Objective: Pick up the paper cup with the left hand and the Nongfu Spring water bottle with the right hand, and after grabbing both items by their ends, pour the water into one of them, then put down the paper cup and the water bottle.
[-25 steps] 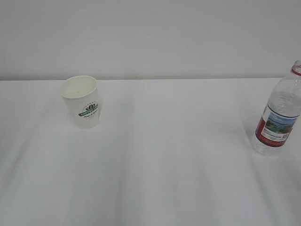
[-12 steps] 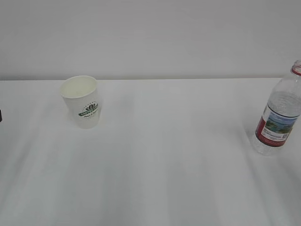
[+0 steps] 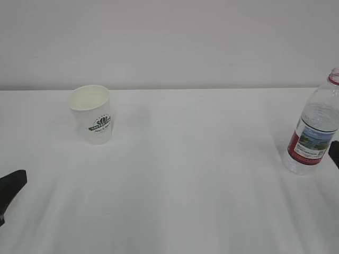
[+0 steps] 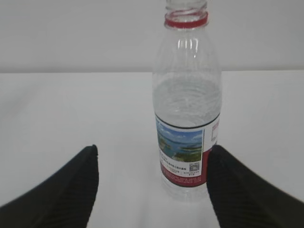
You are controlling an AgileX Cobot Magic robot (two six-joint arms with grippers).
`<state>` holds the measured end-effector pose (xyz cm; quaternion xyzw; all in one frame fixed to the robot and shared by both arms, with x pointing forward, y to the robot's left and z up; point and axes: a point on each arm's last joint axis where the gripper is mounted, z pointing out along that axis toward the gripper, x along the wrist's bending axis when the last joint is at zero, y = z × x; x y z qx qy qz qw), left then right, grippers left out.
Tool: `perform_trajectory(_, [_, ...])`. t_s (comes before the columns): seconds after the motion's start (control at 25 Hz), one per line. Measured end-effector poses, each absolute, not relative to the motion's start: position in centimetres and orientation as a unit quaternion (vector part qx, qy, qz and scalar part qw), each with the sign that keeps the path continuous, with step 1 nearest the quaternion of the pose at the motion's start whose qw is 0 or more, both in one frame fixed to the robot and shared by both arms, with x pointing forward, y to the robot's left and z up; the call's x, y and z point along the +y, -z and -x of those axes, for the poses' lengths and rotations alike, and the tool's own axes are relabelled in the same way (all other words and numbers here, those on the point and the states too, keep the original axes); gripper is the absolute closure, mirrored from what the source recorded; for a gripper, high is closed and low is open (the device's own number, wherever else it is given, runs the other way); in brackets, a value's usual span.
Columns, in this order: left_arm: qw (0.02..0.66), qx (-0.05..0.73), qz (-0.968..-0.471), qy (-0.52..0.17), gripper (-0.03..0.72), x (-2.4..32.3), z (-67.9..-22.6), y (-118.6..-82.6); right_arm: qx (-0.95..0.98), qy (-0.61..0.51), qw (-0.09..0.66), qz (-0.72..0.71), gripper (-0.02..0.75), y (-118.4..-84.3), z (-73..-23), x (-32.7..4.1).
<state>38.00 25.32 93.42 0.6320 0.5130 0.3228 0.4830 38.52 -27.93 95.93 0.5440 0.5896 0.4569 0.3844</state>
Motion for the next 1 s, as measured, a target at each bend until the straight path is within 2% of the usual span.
perform_trajectory(0.28, [0.502,0.497,-0.619,-0.344,0.181,25.3,-38.3,-93.7,0.600,-0.446,0.376,-0.547,0.203,-93.9,-37.7,-28.0])
perform_trajectory(0.64, [0.490,0.496,-0.626,-0.351,0.181,24.9,-39.6,-91.7,0.600,-0.456,0.381,-0.536,0.203,-93.5,-38.5,-27.8])
perform_trajectory(1.0, [0.458,0.521,-0.648,-0.314,0.181,24.5,-40.2,-89.3,0.565,-0.501,0.418,-0.504,0.204,-94.2,-39.4,-27.7])
